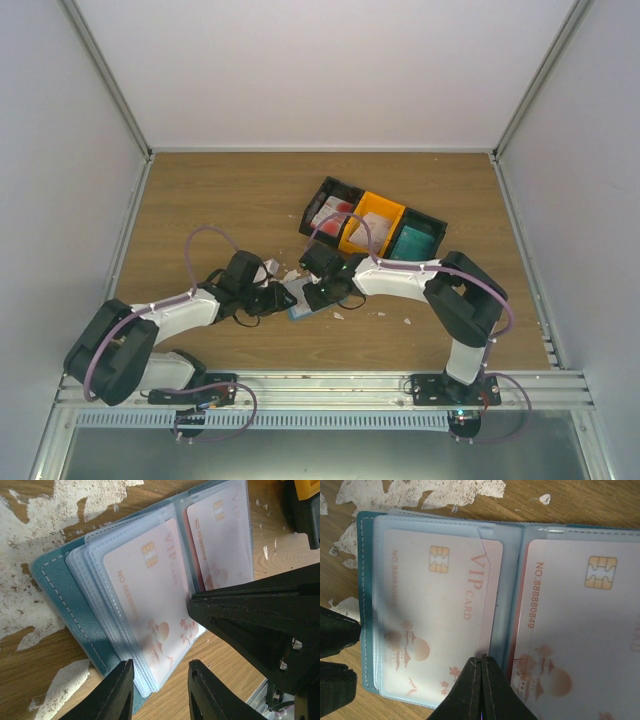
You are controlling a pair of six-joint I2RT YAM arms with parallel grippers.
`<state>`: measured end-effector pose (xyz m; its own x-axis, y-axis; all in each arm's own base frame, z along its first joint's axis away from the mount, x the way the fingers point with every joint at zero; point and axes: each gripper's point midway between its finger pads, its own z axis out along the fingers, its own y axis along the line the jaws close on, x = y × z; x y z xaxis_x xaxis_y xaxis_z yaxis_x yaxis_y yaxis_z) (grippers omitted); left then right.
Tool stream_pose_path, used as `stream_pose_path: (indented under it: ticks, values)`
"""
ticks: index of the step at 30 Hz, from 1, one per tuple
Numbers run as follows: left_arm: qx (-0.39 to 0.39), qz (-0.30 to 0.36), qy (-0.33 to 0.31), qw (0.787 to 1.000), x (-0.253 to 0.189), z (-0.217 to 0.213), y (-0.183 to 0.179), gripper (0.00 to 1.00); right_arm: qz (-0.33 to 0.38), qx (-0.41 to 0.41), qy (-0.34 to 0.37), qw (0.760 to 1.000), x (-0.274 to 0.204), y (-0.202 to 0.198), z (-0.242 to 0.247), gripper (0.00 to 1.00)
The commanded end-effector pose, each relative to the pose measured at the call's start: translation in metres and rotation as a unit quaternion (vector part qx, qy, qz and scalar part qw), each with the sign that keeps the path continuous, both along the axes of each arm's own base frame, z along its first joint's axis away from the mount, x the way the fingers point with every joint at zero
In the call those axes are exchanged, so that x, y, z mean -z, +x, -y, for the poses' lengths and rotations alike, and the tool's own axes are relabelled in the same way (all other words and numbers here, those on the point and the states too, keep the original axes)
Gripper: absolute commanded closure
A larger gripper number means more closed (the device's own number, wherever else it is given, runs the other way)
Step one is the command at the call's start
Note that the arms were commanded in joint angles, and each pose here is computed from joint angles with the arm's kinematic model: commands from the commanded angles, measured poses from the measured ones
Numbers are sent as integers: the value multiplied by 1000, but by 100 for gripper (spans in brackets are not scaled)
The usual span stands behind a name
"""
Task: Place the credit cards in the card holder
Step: Turn over the card slot in the card holder.
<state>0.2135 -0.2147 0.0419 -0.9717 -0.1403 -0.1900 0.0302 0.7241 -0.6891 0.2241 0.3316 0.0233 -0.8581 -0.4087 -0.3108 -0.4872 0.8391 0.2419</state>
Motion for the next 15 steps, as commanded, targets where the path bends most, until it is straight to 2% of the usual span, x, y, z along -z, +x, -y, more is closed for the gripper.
stream_pose_path:
  ticks: [1, 15]
  values:
    - [10, 10, -10, 1000, -1, 6, 1, 67, -7, 22, -43, 999, 21, -4, 20, 99]
    - [16, 14, -20, 1000, -2, 10, 3, 67, -2, 64, -32, 997, 17, 3, 33, 99]
